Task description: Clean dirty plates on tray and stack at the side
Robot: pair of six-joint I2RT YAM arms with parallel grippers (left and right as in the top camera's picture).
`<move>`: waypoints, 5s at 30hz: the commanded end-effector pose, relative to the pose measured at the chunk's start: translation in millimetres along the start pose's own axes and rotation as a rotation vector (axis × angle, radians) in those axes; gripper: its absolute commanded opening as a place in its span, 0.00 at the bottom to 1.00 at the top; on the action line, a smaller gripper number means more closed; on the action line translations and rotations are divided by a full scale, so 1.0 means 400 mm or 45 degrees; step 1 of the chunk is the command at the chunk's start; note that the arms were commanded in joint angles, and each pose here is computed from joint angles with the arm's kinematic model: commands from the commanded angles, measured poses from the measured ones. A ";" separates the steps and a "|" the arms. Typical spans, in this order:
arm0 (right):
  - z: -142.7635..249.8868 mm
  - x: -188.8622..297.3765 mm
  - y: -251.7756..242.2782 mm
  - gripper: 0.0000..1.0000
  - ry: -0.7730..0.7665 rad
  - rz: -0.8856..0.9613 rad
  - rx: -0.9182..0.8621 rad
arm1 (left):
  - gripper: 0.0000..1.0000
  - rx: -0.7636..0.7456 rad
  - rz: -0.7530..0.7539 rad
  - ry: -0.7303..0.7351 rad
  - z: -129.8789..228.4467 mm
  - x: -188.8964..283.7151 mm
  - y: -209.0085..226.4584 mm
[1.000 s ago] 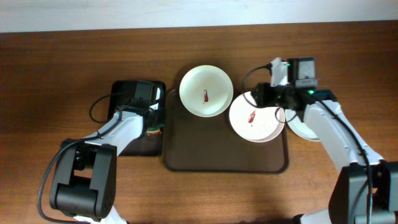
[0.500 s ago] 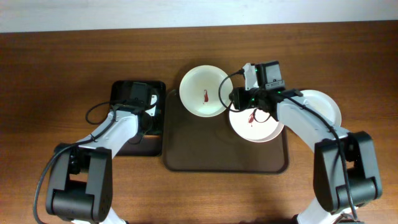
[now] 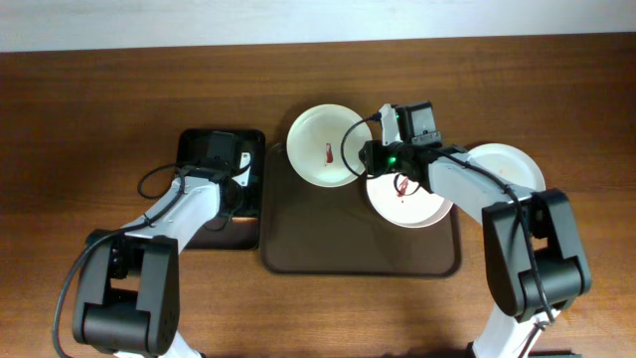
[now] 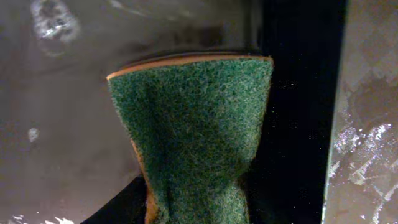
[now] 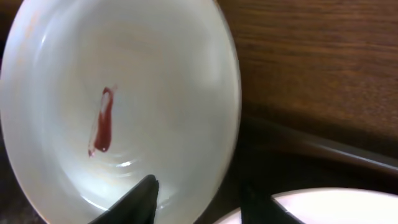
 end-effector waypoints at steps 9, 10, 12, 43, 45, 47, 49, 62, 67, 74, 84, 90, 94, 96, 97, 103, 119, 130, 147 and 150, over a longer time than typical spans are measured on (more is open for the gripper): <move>0.064 -0.011 0.049 0.04 0.190 -0.029 -0.045 | 0.50 -0.004 0.028 0.029 0.011 -0.007 -0.007; 0.076 -0.008 0.050 0.04 0.229 -0.038 -0.057 | 0.50 -0.003 0.029 0.029 0.011 -0.007 -0.007; 0.090 -0.005 0.054 0.05 0.277 -0.062 -0.073 | 0.50 -0.004 0.029 0.029 0.011 -0.007 -0.007; -0.006 -0.051 0.059 0.16 0.087 -0.060 -0.043 | 0.52 -0.004 0.025 0.028 0.011 -0.007 -0.006; -0.001 -0.050 0.064 0.08 0.108 -0.093 -0.047 | 0.52 -0.004 0.025 0.028 0.010 -0.007 -0.006; 0.009 -0.048 0.065 0.04 0.140 -0.101 -0.057 | 0.52 -0.004 0.025 0.028 0.011 -0.007 -0.006; 0.021 -0.037 0.067 0.04 0.185 -0.102 -0.071 | 0.53 -0.004 0.025 0.028 0.011 -0.007 -0.006; 0.120 0.050 0.060 0.04 0.520 0.015 -0.175 | 0.61 -0.011 0.028 -0.070 -0.021 -0.006 -0.007; 0.120 0.050 0.060 0.04 0.522 0.015 -0.176 | 0.53 -0.015 0.029 -0.123 -0.040 -0.013 -0.008; 0.120 0.050 0.060 0.04 0.522 0.015 -0.176 | 0.00 -0.013 -0.007 -0.122 -0.040 -0.018 -0.001; 0.120 0.050 0.059 0.04 0.523 0.016 -0.177 | 0.00 -0.018 -0.032 -0.340 -0.080 0.122 -0.002; 0.120 0.050 0.059 0.04 0.522 0.016 -0.176 | 0.00 -0.012 -0.100 -0.532 -0.097 0.245 0.003; 0.120 0.050 0.060 0.04 0.520 0.015 -0.175 | 0.00 0.007 -0.177 -0.655 -0.108 0.308 0.013; 0.119 0.049 0.060 0.04 0.517 0.014 -0.174 | 0.00 0.008 -0.174 -0.702 -0.115 0.326 0.012; 0.118 0.049 0.060 0.04 0.516 0.014 -0.174 | 0.00 0.008 -0.174 -0.719 -0.117 0.332 0.011; 0.118 0.049 0.060 0.04 0.516 0.014 -0.174 | 0.00 -0.078 -0.198 -0.853 -0.140 0.382 0.007; 0.117 0.048 0.060 0.04 0.511 0.013 -0.172 | 0.00 -0.087 -0.201 -1.250 -0.154 0.569 -0.005; 0.117 0.048 0.060 0.04 0.511 0.013 -0.172 | 0.00 -0.084 -0.200 -1.353 -0.143 0.627 -0.008; 0.116 0.048 0.060 0.04 0.507 0.012 -0.171 | 0.00 -0.084 -0.200 -1.352 -0.142 0.627 -0.008; 0.116 0.048 0.060 0.04 0.507 0.012 -0.171 | 0.00 -0.084 -0.199 -1.349 -0.142 0.625 -0.008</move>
Point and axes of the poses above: each gripper's point midway between its finger pads, its own x axis back along the fingers, its own y axis along the line the jaws close on, z = x × y, the point moved 8 cm from there along x, back along the fingers, and after that the axes turned 5 degrees about -x, right-handed, at the moved point
